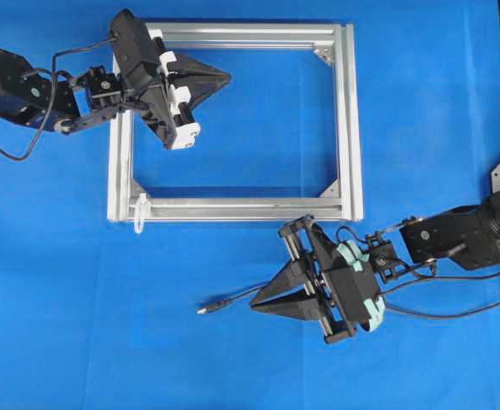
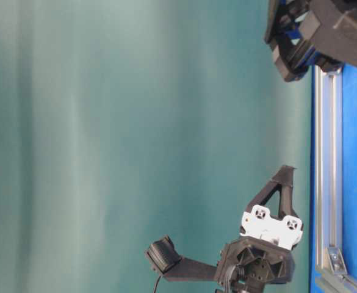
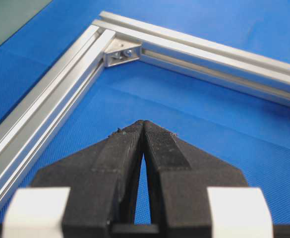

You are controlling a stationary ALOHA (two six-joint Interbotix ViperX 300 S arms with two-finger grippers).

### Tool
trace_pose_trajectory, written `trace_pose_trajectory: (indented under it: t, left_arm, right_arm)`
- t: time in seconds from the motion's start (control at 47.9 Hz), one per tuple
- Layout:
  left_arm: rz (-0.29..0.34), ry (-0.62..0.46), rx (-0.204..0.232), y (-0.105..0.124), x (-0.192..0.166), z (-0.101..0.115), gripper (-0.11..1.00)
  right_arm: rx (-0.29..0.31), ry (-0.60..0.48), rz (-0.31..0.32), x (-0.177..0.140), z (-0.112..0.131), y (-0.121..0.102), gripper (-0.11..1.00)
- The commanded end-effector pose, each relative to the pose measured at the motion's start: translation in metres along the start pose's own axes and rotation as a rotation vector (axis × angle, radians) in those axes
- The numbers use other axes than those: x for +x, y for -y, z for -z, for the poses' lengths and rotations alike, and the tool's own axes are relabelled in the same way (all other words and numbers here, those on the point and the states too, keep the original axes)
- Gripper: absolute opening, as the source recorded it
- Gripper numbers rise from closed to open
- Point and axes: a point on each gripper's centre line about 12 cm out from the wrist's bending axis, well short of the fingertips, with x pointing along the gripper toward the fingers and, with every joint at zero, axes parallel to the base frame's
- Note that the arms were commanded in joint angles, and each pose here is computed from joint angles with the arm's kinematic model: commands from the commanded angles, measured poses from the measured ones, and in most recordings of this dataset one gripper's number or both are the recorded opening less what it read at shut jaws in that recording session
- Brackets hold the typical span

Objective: Insert the wire through the string loop located on the left side.
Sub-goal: 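Open the right gripper and lower it over the black USB cable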

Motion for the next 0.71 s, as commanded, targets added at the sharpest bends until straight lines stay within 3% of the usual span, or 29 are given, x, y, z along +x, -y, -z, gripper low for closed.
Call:
trace_pose_trajectory:
  t: [0.0, 0.188, 0.46, 0.585, 0.69]
  left_arm:
    - [0.024, 0.056, 0.023, 0.0051, -0.0035, -0.0225, 0.00]
    - [0.024, 0.056, 0.024, 0.0050, -0.0049, -0.0226, 0.00]
    - [0.022, 0.055, 0.024, 0.0044, -0.0052, -0.0221, 0.00]
    - [0.022, 0.052, 0.024, 0.0043, -0.0055, -0.0214, 0.00]
    - [0.022, 0.050, 0.024, 0.0043, -0.0058, -0.0209, 0.00]
  right_arm:
    - [0.009, 0.064, 0.000, -0.0034, -0.0232, -0.0007, 0.00]
    - [0.071, 0.045, 0.019, -0.0012, -0.0239, 0.0029, -0.10]
    - [0.085, 0.034, 0.016, -0.0028, -0.0213, 0.0024, -0.06]
    - [0.093, 0.039, 0.017, -0.0014, -0.0228, 0.0027, 0.08]
    - [0.108, 0.039, 0.016, -0.0014, -0.0229, 0.0021, 0.32]
